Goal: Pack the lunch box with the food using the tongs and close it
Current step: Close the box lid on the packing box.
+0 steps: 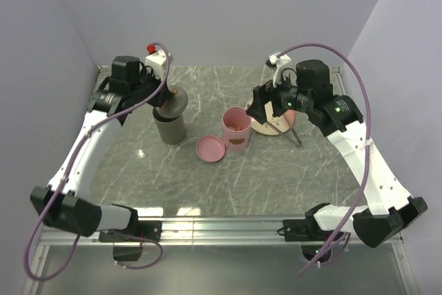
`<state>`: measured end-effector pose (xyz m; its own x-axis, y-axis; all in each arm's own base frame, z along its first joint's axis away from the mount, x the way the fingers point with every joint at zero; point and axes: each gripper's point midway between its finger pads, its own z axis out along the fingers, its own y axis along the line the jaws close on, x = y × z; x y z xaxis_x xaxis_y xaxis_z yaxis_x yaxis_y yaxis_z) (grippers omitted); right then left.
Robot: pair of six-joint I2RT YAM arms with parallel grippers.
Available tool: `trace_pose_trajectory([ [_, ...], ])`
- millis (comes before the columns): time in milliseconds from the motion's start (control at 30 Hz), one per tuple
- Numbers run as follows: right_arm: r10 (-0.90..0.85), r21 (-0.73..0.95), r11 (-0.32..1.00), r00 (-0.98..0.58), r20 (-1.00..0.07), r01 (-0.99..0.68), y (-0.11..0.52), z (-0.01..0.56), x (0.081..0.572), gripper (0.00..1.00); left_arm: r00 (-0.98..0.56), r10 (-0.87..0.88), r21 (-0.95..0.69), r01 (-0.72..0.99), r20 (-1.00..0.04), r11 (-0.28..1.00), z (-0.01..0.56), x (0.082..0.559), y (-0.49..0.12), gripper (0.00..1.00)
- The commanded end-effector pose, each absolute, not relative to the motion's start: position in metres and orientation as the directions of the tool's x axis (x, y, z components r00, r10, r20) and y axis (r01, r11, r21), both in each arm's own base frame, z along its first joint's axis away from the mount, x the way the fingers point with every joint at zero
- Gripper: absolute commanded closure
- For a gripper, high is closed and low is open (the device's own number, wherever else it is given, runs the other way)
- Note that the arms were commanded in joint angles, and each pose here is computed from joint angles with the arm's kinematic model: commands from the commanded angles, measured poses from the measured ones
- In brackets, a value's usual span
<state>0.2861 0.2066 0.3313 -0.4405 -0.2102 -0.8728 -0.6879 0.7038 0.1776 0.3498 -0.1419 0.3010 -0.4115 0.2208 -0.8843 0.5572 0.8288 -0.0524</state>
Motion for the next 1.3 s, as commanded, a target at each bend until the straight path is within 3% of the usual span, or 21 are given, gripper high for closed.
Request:
trace_pose_trajectory([
  [0, -0.358, -0.058, 0.766, -0.349, -0.866, -0.640, 0.160, 0.335, 0.282, 0.00, -0.493, 0.307, 0.037, 0.484, -0.814, 0.874, 0.287, 0.359, -0.116, 0.99],
  [300, -0.279, 0.003, 0.774, -0.345, -0.896, -0.633, 0.146, 0.359, 0.279, 0.00, -0.607, 0.304, 0.032, 0.417, -0.734, 0.909, 0.248, 0.385, -0.110, 1.00],
  [1267, -0.252, 0.091, 0.726, -0.386, -0.887, -0.682, 0.159, 0.345, 0.276, 0.00, -0.626, 0.300, 0.028, 0.407, -0.720, 0.913, 0.213, 0.399, -0.113, 1.00],
])
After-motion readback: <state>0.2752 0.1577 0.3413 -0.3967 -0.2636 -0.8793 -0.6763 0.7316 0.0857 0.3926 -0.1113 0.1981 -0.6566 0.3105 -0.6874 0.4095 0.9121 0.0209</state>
